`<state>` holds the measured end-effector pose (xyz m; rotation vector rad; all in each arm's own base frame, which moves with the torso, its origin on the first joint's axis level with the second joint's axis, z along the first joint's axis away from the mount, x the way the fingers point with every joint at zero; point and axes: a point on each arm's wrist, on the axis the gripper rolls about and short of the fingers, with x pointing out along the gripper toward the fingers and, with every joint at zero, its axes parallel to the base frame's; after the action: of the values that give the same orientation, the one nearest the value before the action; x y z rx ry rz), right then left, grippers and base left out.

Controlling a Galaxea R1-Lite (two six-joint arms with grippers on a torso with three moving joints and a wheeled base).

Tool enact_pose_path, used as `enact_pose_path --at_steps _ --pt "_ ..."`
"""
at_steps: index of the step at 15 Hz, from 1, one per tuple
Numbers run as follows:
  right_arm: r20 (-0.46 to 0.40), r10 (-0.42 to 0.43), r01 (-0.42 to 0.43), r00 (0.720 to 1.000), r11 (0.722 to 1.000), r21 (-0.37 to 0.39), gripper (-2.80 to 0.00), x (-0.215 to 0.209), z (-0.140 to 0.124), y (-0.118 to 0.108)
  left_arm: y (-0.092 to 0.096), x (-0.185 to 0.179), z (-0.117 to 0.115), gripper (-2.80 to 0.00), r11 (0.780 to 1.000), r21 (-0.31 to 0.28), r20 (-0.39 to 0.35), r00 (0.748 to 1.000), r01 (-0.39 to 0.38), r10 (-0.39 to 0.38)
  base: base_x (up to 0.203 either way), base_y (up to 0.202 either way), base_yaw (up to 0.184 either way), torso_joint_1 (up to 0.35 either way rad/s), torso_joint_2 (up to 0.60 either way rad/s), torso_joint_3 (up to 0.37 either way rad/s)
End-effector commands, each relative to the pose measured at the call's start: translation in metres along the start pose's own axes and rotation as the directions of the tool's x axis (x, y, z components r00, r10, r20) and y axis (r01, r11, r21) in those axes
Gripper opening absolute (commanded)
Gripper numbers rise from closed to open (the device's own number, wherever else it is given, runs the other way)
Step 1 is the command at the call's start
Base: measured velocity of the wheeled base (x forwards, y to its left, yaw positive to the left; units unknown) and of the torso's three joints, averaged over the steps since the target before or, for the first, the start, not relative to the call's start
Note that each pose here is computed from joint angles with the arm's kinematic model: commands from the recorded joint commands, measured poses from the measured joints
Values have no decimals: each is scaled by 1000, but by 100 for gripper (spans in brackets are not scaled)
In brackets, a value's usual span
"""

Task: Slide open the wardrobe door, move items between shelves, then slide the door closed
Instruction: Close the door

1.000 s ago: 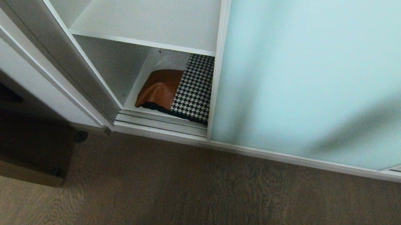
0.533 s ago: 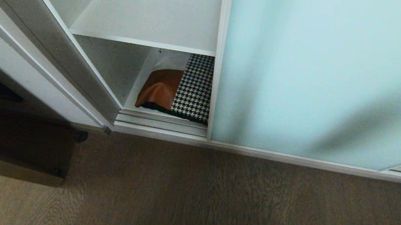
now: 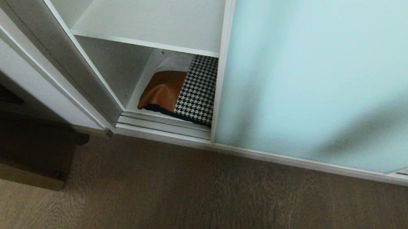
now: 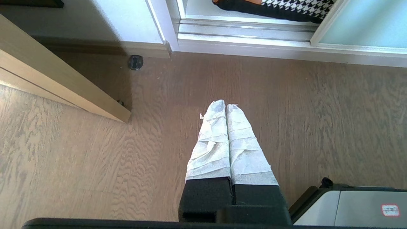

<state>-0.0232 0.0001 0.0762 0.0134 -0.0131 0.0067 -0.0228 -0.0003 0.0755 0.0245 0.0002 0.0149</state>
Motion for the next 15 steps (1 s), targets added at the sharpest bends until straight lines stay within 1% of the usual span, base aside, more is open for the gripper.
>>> enact_pose_path --at_steps 1,11,12,13,15 --pt "-4 1 -1 1000 1000 0 -280 0 0 0 0 0 0 -280 1000 0 -3 1000 0 0 0 0 0 0 0 0" --pt "-4 1 -1 1000 1000 0 -280 0 0 0 0 0 0 -280 1000 1 -3 1000 0 0 0 0 0 0 0 0" --pt "-3 1 -1 1000 1000 0 -280 0 0 0 0 0 0 -280 1000 15 -4 1000 3 -3 0 0 0 0 0 0" --pt "-4 1 -1 1000 1000 0 -280 0 0 0 0 0 0 -280 1000 17 -2 1000 1 -1 0 0 0 0 0 0" --pt "-4 1 -1 1000 1000 0 -280 0 0 0 0 0 0 -280 1000 4 -3 1000 1 -1 0 0 0 0 0 0"
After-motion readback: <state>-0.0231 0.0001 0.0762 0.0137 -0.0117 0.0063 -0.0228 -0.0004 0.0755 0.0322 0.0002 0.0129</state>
